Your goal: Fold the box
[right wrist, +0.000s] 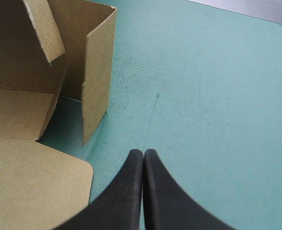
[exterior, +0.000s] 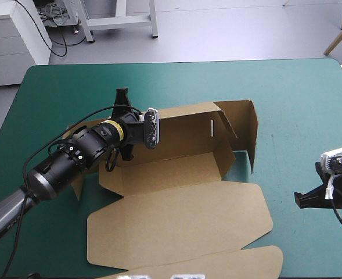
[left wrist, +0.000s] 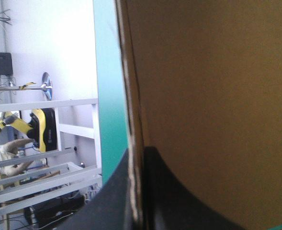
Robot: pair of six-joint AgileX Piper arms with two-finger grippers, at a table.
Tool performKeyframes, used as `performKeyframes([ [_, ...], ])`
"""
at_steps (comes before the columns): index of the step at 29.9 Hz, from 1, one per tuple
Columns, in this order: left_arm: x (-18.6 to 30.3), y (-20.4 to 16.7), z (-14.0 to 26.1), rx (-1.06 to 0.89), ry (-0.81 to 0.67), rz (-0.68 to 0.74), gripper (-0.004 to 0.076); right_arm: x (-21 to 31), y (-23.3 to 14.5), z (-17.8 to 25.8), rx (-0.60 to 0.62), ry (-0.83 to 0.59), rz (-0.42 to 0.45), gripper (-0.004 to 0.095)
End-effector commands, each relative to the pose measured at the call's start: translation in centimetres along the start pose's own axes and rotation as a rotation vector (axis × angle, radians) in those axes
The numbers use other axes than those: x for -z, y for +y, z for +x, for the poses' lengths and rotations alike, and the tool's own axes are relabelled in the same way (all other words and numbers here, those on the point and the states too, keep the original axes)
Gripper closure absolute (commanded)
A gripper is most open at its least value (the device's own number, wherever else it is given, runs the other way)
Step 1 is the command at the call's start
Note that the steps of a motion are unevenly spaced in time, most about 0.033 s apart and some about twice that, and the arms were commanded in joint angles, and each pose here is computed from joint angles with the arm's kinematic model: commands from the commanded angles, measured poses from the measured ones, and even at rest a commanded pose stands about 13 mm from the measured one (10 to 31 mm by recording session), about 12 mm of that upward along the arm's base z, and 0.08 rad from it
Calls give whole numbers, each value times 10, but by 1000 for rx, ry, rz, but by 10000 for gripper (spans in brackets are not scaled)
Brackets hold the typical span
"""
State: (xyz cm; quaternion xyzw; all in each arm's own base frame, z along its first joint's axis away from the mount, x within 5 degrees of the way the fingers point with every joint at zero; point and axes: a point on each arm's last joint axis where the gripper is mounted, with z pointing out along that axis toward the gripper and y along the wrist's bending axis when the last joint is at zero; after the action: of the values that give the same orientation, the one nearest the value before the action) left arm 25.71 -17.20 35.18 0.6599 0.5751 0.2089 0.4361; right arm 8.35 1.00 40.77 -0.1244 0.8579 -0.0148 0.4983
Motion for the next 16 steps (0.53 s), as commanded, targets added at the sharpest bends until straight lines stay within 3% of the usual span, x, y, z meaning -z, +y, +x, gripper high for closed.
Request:
performKeyframes([
  [1,17,20,-10,-35,-94,-136,734,7,-4,-11,0,-85,30,927],
  [10,24,11,-38,-189,-189,-157,734,7,-4,-11,-44,-85,27,927],
  [16,24,12,-38,-171,-197,-163,734,7,-3,-11,-51,-86,24,927],
])
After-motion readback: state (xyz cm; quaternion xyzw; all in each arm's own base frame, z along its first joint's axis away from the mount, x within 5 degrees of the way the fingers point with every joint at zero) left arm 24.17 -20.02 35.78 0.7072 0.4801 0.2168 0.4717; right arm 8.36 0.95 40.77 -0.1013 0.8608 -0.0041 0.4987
